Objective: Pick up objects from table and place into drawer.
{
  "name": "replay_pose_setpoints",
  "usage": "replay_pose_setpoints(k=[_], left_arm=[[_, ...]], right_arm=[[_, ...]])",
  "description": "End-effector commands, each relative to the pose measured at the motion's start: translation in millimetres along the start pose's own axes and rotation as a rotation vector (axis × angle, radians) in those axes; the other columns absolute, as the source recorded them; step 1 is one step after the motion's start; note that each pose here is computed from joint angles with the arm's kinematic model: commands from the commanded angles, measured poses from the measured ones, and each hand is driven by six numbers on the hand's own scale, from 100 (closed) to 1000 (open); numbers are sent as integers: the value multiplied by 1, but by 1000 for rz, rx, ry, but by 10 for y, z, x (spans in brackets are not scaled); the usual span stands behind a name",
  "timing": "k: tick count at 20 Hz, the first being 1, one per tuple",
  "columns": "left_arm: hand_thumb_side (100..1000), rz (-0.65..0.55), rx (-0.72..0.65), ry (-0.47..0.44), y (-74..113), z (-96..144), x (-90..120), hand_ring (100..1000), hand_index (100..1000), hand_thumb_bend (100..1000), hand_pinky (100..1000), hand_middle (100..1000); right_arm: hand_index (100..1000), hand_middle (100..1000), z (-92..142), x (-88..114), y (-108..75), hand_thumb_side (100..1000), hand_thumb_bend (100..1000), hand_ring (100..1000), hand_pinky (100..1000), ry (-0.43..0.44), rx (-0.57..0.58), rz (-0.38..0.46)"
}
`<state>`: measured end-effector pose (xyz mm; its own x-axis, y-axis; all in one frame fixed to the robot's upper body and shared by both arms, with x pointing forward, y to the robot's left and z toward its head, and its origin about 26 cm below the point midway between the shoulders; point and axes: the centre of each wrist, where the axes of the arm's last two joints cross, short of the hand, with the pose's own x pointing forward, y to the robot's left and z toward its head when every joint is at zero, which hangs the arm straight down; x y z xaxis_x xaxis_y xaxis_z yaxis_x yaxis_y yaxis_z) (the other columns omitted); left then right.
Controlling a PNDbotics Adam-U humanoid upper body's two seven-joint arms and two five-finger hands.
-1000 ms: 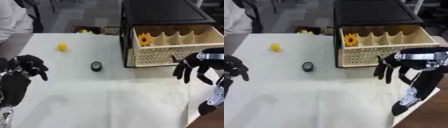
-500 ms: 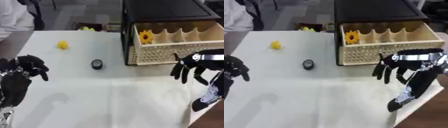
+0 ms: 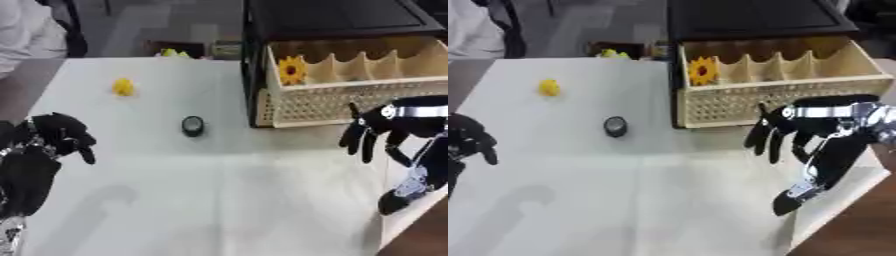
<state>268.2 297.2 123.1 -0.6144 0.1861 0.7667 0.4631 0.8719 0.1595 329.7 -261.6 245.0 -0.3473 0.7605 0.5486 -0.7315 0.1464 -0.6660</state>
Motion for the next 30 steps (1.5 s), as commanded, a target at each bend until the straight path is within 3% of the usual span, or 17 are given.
replay_pose_setpoints(k=[1,16,30], left_arm=[[1000,-21,-23,-28,0,-62,70,601,725,111,459,624],[1000,-22,-37,-28,-21,-82,60,595,723,111,463,625],[1000,-23,-43,-21,-31,-73,50,593,719,110,466,625]], right_arm=[[786,667,37,20,-72,215,792,632,278,71,62,-42],[793,692,-66,-33,-185,239,841,703,354,106,21,-5],[792,694,-87,20,-339,297,910,703,349,106,-50,52]])
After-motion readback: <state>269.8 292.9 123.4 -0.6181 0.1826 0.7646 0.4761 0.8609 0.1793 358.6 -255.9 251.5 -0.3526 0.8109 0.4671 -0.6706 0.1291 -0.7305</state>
